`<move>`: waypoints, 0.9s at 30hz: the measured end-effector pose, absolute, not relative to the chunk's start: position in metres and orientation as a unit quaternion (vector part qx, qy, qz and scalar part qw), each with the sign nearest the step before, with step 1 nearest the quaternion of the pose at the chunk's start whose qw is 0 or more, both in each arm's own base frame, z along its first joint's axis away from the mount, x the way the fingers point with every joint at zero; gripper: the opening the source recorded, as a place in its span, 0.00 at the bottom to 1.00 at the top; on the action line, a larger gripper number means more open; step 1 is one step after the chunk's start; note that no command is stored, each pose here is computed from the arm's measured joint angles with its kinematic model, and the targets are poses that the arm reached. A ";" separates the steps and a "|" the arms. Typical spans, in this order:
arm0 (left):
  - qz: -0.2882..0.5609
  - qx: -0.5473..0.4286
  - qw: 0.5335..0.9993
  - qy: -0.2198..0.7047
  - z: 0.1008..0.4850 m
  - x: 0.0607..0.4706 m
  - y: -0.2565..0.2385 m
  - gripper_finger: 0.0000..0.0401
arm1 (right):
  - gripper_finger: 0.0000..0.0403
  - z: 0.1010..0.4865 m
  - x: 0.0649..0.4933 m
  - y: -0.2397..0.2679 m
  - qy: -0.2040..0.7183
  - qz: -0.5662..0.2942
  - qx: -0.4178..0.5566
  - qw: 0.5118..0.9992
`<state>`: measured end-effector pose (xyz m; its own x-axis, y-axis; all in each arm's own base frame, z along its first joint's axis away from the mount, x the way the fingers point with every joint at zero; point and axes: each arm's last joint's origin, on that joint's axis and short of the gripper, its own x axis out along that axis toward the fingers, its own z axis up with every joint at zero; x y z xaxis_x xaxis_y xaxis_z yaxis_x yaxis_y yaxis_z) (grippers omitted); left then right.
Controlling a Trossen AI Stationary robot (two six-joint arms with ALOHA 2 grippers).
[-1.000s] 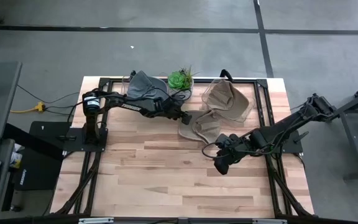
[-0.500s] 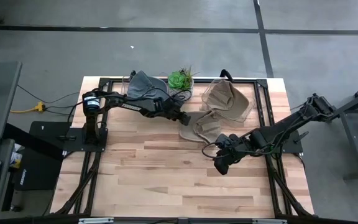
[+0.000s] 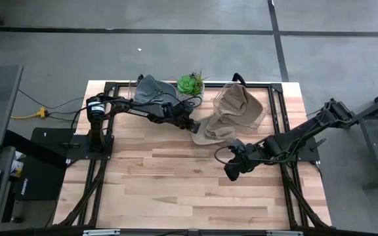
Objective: Pick & Place hat
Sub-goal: Put the light brown cap into the right transparent bin
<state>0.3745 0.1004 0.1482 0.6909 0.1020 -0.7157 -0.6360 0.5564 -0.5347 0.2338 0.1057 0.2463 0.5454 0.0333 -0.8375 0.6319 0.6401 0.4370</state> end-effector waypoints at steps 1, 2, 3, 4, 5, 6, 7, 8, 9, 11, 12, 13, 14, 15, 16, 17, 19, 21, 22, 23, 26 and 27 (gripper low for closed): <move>0.225 -0.424 0.816 0.322 0.148 0.374 0.100 0.01 | 0.43 0.246 0.233 0.105 0.436 -0.201 0.392 0.785; 0.228 -0.435 0.810 0.321 0.148 0.374 0.100 0.01 | 0.43 0.246 0.233 0.105 0.433 -0.211 0.404 0.778; 0.229 -0.445 0.805 0.320 0.148 0.374 0.100 0.01 | 0.43 0.246 0.233 0.105 0.428 -0.220 0.415 0.772; 0.227 -0.456 0.799 0.320 0.148 0.374 0.099 0.01 | 0.43 0.246 0.233 0.105 0.422 -0.229 0.427 0.767; 0.223 -0.466 0.794 0.322 0.148 0.375 0.097 0.00 | 0.43 0.246 0.233 0.104 0.415 -0.237 0.438 0.762; 0.221 -0.472 0.790 0.323 0.148 0.375 0.096 0.00 | 0.43 0.246 0.233 0.104 0.408 -0.246 0.449 0.756; 0.214 -0.476 0.787 0.328 0.147 0.375 0.093 0.00 | 0.43 0.246 0.233 0.104 0.401 -0.255 0.460 0.750; 0.209 -0.478 0.786 0.333 0.147 0.376 0.089 0.00 | 0.43 0.246 0.233 0.104 0.395 -0.262 0.470 0.744; 0.203 -0.480 0.784 0.338 0.147 0.376 0.086 0.00 | 0.43 0.246 0.233 0.104 0.390 -0.269 0.478 0.740; 0.193 -0.478 0.781 0.353 0.146 0.377 0.076 0.00 | 0.43 0.246 0.233 0.104 0.385 -0.275 0.489 0.733; 0.189 -0.475 0.780 0.360 0.145 0.377 0.070 0.00 | 0.43 0.246 0.233 0.104 0.383 -0.276 0.491 0.732; 0.183 -0.473 0.779 0.367 0.145 0.378 0.064 0.00 | 0.43 0.246 0.233 0.103 0.381 -0.279 0.493 0.731; 0.177 -0.471 0.778 0.375 0.144 0.378 0.059 0.00 | 0.43 0.246 0.233 0.103 0.377 -0.282 0.495 0.730; 0.171 -0.470 0.777 0.384 0.143 0.378 0.053 0.00 | 0.43 0.246 0.233 0.103 0.374 -0.284 0.496 0.730; 0.168 -0.471 0.774 0.390 0.143 0.378 0.046 0.00 | 0.43 0.246 0.233 0.103 0.372 -0.286 0.498 0.729; 0.165 -0.472 0.771 0.395 0.145 0.378 0.039 0.00 | 0.43 0.246 0.233 0.103 0.370 -0.288 0.501 0.727; 0.155 -0.474 0.767 0.404 0.146 0.378 0.024 0.00 | 0.43 0.246 0.233 0.103 0.368 -0.291 0.506 0.724; 0.145 -0.476 0.764 0.411 0.145 0.379 0.009 0.00 | 0.43 0.246 0.234 0.102 0.362 -0.298 0.511 0.720; 0.140 -0.477 0.762 0.414 0.145 0.379 0.002 0.00 | 0.43 0.246 0.234 0.102 0.357 -0.302 0.513 0.720; 0.135 -0.477 0.762 0.417 0.146 0.380 -0.005 0.00 | 0.43 0.246 0.234 0.101 0.352 -0.307 0.514 0.720; 0.122 -0.474 0.766 0.417 0.146 0.380 -0.025 0.00 | 0.43 0.246 0.234 0.100 0.336 -0.319 0.517 0.720; 0.117 -0.475 0.767 0.416 0.147 0.380 -0.031 0.00 | 0.43 0.246 0.234 0.100 0.330 -0.322 0.517 0.721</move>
